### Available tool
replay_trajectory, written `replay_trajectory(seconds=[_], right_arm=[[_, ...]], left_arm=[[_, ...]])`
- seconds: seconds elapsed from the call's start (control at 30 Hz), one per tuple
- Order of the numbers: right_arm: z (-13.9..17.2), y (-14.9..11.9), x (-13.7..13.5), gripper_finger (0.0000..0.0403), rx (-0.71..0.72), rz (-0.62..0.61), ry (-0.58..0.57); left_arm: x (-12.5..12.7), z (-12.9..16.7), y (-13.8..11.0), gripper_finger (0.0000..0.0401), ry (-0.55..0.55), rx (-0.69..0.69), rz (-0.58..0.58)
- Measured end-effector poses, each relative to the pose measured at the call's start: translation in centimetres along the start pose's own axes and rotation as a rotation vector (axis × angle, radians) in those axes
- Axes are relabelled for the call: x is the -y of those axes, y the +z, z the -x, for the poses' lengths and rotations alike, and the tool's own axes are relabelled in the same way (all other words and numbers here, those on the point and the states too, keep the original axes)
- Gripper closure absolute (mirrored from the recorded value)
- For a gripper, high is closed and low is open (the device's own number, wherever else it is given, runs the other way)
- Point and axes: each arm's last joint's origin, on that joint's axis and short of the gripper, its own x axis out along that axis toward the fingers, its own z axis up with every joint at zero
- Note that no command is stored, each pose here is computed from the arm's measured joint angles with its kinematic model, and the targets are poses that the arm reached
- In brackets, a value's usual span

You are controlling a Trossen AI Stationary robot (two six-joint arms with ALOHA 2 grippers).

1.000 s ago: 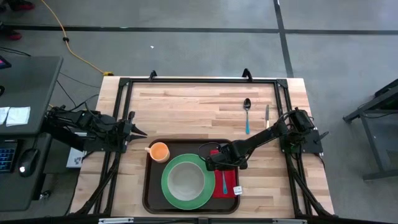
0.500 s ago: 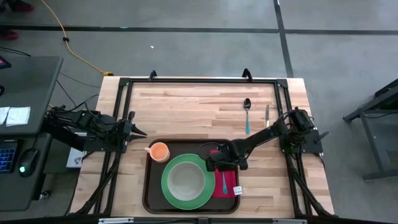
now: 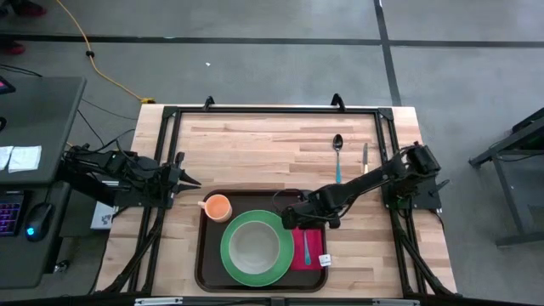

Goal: Set up tray
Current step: Put the blue spoon on top of the red napkin between the green plate and blue fork

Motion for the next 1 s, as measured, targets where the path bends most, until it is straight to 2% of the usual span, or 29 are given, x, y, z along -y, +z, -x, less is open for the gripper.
replay_trajectory(seconds=[0.2, 0.5, 0.77, 1.0], right_arm=[[2.3, 0.0, 0.8, 0.0347, 0.025, 0.0, -0.013], [5.2, 0.7, 3.0, 0.035, 0.091, -0.011, -0.143], [7.5, 1.9, 4.6, 0.0355, 0.153, -0.035, -0.24], [9.8, 3.5, 5.6, 0.0355, 0.215, -0.065, -0.267]], left_arm=[[0.0, 0.0, 0.0, 0.0327, 0.0, 0.0, 0.0], [0.0, 0.0, 0.0, 0.0327, -0.001, 0.001, 0.0], [0.0, 0.0, 0.0, 0.0327, 0.0, 0.001, 0.003], [0.0, 0.0, 0.0, 0.0327, 0.0, 0.001, 0.002]])
